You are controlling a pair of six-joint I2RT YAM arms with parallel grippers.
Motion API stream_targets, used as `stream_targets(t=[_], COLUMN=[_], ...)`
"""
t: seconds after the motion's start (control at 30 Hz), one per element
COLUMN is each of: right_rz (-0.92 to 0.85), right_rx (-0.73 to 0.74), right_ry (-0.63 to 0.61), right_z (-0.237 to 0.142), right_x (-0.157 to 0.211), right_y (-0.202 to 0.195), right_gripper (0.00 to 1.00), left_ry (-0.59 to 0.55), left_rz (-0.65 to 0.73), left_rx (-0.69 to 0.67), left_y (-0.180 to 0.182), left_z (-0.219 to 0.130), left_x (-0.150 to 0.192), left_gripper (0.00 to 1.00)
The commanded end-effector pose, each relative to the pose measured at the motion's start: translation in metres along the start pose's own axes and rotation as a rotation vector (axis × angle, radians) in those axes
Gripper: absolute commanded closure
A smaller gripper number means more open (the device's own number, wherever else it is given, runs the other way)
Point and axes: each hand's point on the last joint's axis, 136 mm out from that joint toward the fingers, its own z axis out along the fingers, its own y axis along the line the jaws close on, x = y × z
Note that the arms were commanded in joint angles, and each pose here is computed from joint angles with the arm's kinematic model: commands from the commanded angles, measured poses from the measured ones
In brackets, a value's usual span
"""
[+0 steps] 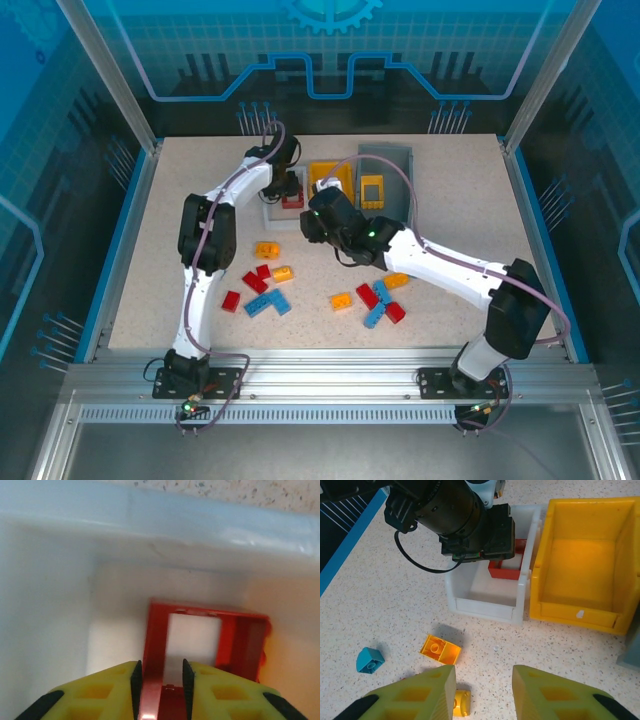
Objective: Sort the legos into containers by color
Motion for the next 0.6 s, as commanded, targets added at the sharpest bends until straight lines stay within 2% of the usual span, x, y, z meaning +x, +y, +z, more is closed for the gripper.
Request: stream_targets(t=[0.0, 0.27, 0.5, 0.57], right_rz=[0.029, 0.046, 0.127, 0.177], right_rx=[0.019, 0.107, 0.282, 0.333], right_ry=[-0.016, 0.002, 0.099, 0.163], right_z=[-0.015, -0.039, -0.068, -0.069], right_x=[-0.003, 0.014, 0.061, 0.080], right_y=[-0.011, -0.050, -0.128, -0.157], right_gripper=[0.64, 0.64, 0.63, 0.61], left_ry=[-0.021, -0.107, -0.149, -0.163], left_rz=[-0.007, -0.031, -0.091, -0.081], left_rx=[0.007, 0.110, 0.239, 0.296], left_y=[-0.001, -0.018, -0.032, -0.041], left_z=[-0.015, -0.082, -0.137, -0.154], left_x=[-0.007, -0.020, -0.008, 0.003], left_gripper=[0.64, 0.57, 0.49, 0.47])
